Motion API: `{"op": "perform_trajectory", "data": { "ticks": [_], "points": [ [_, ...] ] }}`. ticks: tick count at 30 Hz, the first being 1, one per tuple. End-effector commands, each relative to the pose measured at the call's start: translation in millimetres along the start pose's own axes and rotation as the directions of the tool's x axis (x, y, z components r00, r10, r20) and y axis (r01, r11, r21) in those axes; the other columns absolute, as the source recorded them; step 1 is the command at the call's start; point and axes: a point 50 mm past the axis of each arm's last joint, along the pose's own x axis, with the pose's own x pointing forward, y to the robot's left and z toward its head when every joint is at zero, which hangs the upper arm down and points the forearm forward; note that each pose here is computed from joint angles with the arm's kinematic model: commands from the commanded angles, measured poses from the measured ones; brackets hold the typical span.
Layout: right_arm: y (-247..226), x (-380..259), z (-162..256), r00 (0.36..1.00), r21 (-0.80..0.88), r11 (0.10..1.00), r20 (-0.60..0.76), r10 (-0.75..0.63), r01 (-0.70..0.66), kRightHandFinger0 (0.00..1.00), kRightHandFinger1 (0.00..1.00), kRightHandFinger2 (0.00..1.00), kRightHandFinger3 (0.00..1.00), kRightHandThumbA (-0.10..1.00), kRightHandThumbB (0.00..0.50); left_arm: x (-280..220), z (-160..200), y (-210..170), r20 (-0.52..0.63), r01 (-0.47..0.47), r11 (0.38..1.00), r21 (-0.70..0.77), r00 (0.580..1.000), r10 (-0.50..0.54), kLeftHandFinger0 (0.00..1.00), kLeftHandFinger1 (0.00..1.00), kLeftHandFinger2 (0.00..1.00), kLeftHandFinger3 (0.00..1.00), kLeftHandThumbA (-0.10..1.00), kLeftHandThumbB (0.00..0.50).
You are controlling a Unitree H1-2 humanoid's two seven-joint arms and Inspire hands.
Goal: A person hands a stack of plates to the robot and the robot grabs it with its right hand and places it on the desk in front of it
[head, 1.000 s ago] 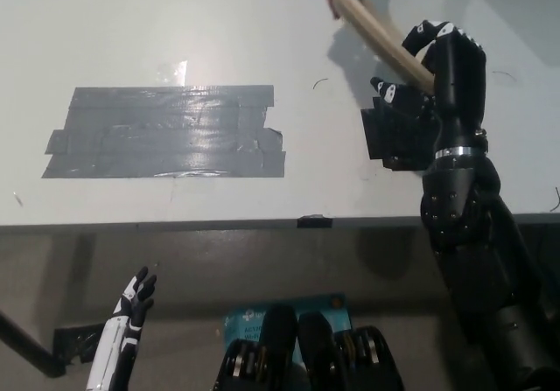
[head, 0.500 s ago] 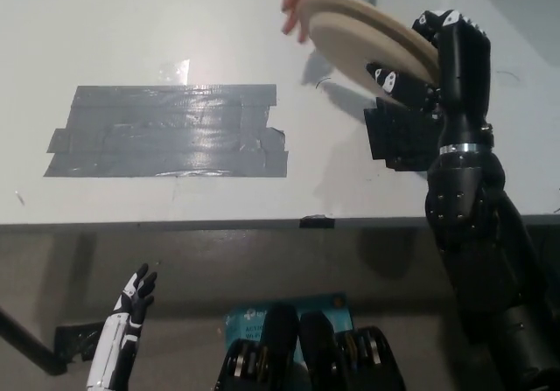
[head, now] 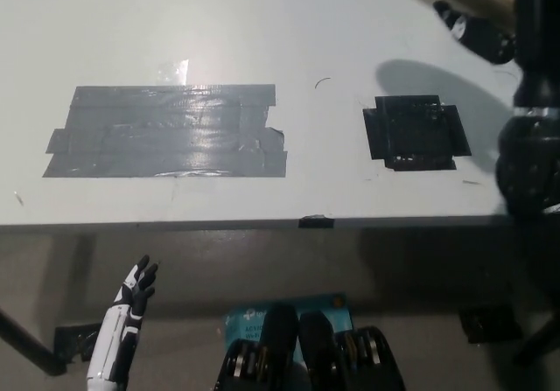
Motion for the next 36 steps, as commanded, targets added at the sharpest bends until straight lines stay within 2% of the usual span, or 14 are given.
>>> {"op": "perform_trajectory", "data": {
  "ticks": [1,3,5,6,12,17,19,21,25,29,32,34,35,36],
  "points": [
    [-9,26,5,0.981,-0.163,0.986,0.193,-0.007,0.039,0.0,0.0,0.03,0.02,0.83,0.032,4,8,8,0.04,0.016,1.0,0.024,0.999,-0.017,1.0,1.0,1.0,1.0,1.0,0.216],
    [2,20,-5,0.968,-0.222,0.975,0.242,0.067,-0.011,0.0,0.0,0.07,0.18,0.84,0.034,3,7,7,0.037,0.019,1.0,0.023,0.999,-0.02,1.0,1.0,1.0,1.0,1.0,0.21],
    [14,14,-12,0.952,-0.318,0.946,0.267,0.147,-0.057,0.0,0.0,0.07,0.07,0.97,0.046,2,6,6,0.033,0.021,1.0,0.019,0.999,-0.022,1.0,1.0,1.0,1.0,1.0,0.214],
    [24,9,-15,0.94,-0.369,0.926,0.283,0.192,-0.079,0.0,0.0,0.06,0.02,0.99,0.063,2,6,6,0.033,0.021,1.0,0.018,0.999,-0.021,1.0,1.0,1.0,1.0,1.0,0.211],
    [65,-16,-25,0.861,-0.569,0.817,0.364,0.355,-0.096,0.0,0.0,0.01,0.0,0.91,0.14,2,6,3,0.034,0.021,1.0,0.018,0.999,-0.021,1.0,1.0,1.0,1.0,1.0,0.217],
    [100,-44,-32,0.784,-0.647,0.729,0.326,0.529,-0.223,0.0,0.0,0.05,0.0,0.88,0.11,2,8,1,0.03,0.019,1.0,0.014,0.999,-0.019,1.0,1.0,1.0,1.0,1.0,0.22],
    [110,-53,-36,0.761,-0.674,0.702,0.325,0.562,-0.231,0.0,0.0,0.06,0.01,0.82,0.147,2,9,0,0.033,0.018,1.0,0.017,0.999,-0.019,1.0,1.0,1.0,1.0,1.0,0.214],
    [115,-57,-39,0.75,-0.673,0.693,0.313,0.583,-0.258,0.0,0.0,0.04,0.0,0.83,0.115,3,9,1,0.038,0.02,1.0,0.018,0.999,-0.021,1.0,1.0,1.0,1.0,1.0,0.206],
    [120,-66,-48,0.728,-0.701,0.658,0.295,0.618,-0.275,0.0,0.0,0.06,0.01,0.84,0.103,4,10,1,0.038,0.024,1.0,0.02,0.999,-0.024,1.0,1.0,1.0,1.0,1.0,0.21],
    [119,-66,-54,0.71,-0.72,0.638,0.297,0.638,-0.272,0.0,0.0,0.09,0.0,0.78,0.132,5,11,3,0.046,0.025,0.999,0.034,0.999,-0.027,1.0,1.0,1.0,1.0,1.0,0.209],
    [116,-66,-59,0.713,-0.739,0.611,0.265,0.65,-0.283,0.0,0.0,0.08,0.0,0.81,0.137,6,10,3,0.05,0.027,0.999,0.033,0.998,-0.029,1.0,1.0,1.0,1.0,1.0,0.217],
    [112,-58,-59,0.72,-0.691,0.583,0.13,0.682,-0.427,0.0,0.03,0.2,0.04,0.82,0.154,7,10,3,0.045,0.029,0.999,0.042,0.998,-0.031,1.0,1.0,1.0,1.0,1.0,0.219],
    [105,-49,-56,0.712,-0.638,0.574,0.058,0.7,-0.513,0.0,0.08,0.26,0.11,0.77,0.199,8,11,3,0.053,0.029,0.999,0.046,0.998,-0.032,1.0,1.0,1.0,1.0,1.0,0.209],
    [99,-41,-53,0.7,-0.587,0.567,-0.001,0.714,-0.578,0.08,0.2,0.37,0.25,0.73,0.288,10,11,3,0.059,0.029,0.998,0.047,0.998,-0.032,1.0,1.0,1.0,1.0,1.0,0.206]
  ]
}}
